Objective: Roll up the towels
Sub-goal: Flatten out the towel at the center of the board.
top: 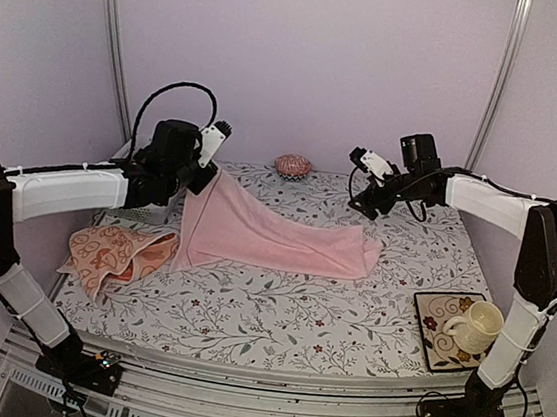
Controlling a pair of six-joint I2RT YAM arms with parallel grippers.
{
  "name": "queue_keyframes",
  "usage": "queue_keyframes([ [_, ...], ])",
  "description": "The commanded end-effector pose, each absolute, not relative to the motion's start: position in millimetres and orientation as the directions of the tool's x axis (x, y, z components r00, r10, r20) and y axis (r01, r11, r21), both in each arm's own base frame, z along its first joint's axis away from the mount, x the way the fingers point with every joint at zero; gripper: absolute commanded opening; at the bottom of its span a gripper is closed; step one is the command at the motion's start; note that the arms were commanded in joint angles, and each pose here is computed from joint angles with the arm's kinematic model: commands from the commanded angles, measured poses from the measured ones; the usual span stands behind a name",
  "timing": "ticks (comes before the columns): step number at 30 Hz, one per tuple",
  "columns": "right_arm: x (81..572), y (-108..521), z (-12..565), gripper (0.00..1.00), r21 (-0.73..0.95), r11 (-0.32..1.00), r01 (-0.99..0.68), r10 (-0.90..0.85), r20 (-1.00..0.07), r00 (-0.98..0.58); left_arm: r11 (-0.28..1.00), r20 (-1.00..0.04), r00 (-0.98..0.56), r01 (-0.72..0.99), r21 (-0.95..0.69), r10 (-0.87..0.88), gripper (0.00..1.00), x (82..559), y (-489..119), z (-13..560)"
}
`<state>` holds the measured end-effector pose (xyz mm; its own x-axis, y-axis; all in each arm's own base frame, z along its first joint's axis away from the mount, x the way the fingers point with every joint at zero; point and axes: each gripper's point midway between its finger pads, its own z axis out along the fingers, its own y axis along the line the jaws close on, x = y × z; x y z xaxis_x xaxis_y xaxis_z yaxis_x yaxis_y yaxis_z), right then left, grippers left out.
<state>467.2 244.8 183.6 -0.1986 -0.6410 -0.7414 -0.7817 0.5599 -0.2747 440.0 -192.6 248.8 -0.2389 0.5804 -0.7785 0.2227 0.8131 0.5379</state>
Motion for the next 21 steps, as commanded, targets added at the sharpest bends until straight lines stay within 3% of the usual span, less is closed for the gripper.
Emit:
queue_keyframes([
  [1,506.8,195.3,210.0,0.94,-0.520,0.473,-0.711,-0.747,-0.665,-0.010,0.813,-0.794,-0.193,0.234,0.533,0.577,0.00,438.0,-193.0,260.5],
  [7,503.3,159.6,161.5,0.94,-0.420,0.424,-0.802,-0.729,-0.684,-0.027,0.812,-0.792,-0.196,0.241,0.532,0.578,0.00,439.9,-190.4,259.2],
  [15,509.4,176.2,119.1,0.88,-0.218,0.369,-0.903,-0.652,-0.753,-0.085,0.834,-0.788,-0.302,0.043,0.550,0.536,0.00,438.9,-139.3,268.4],
  [21,515.3,188.3,93.5,0.84,-0.147,0.364,-0.920,-0.628,-0.768,-0.126,0.847,-0.795,-0.311,0.075,0.527,0.522,0.00,439.7,-143.2,260.1],
])
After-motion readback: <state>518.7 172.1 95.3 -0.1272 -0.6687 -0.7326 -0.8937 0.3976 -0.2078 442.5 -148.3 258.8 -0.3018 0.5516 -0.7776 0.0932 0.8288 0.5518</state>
